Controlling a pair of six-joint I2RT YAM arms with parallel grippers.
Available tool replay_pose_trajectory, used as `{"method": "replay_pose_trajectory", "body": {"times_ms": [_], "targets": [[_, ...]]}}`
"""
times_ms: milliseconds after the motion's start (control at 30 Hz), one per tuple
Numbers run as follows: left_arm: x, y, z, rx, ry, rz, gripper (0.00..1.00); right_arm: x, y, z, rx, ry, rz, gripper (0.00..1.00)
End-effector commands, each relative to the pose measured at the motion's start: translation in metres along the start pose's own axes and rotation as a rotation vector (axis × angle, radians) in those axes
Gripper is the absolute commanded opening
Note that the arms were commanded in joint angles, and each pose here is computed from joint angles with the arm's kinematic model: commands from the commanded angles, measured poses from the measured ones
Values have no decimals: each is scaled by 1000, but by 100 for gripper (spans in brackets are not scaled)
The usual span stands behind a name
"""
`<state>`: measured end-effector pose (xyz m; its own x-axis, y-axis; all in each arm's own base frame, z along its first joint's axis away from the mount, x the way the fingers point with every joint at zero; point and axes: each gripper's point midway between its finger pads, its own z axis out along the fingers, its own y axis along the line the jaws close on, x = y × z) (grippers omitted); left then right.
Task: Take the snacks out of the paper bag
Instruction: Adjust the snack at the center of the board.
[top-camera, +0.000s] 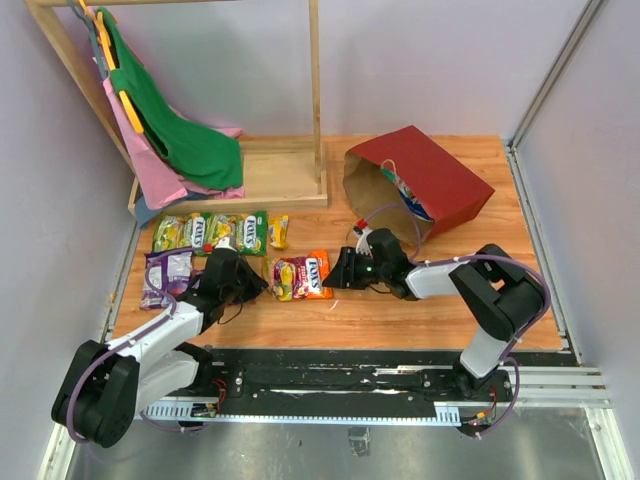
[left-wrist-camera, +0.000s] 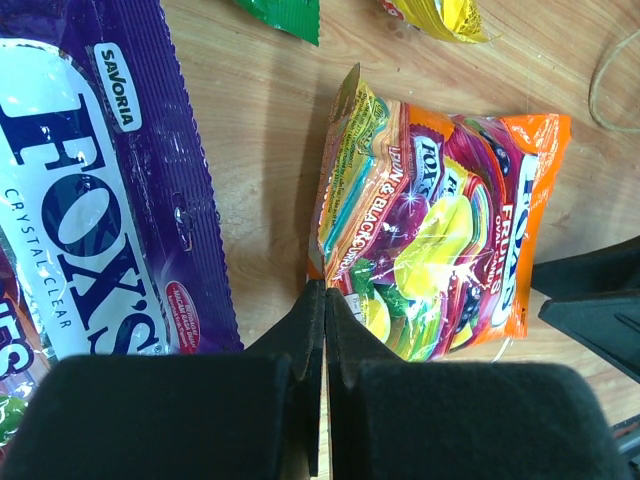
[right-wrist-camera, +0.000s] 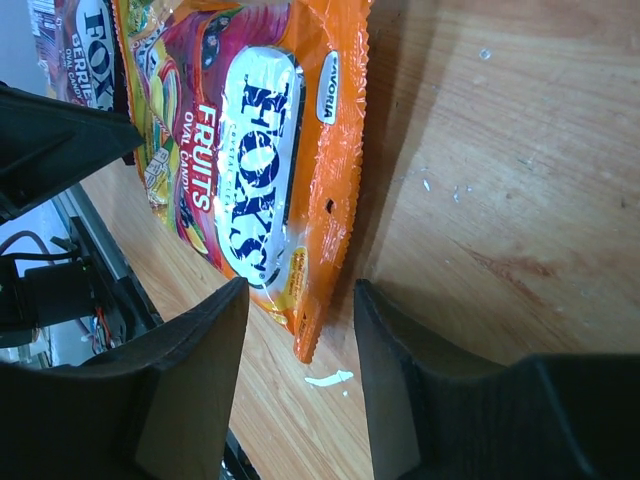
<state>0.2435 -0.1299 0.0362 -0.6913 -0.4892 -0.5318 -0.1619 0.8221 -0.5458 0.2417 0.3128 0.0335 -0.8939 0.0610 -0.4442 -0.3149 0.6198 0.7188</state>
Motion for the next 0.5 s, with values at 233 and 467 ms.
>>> {"method": "replay_pose_trajectory", "body": {"times_ms": [233,467], "targets": [[-4,-5,-1,20,-2,16,1,7,-6,10,-33,21,46,33],[-8,-8,-4,20,-10,24,1,5,-1,6,-39,18,32,1]]}}
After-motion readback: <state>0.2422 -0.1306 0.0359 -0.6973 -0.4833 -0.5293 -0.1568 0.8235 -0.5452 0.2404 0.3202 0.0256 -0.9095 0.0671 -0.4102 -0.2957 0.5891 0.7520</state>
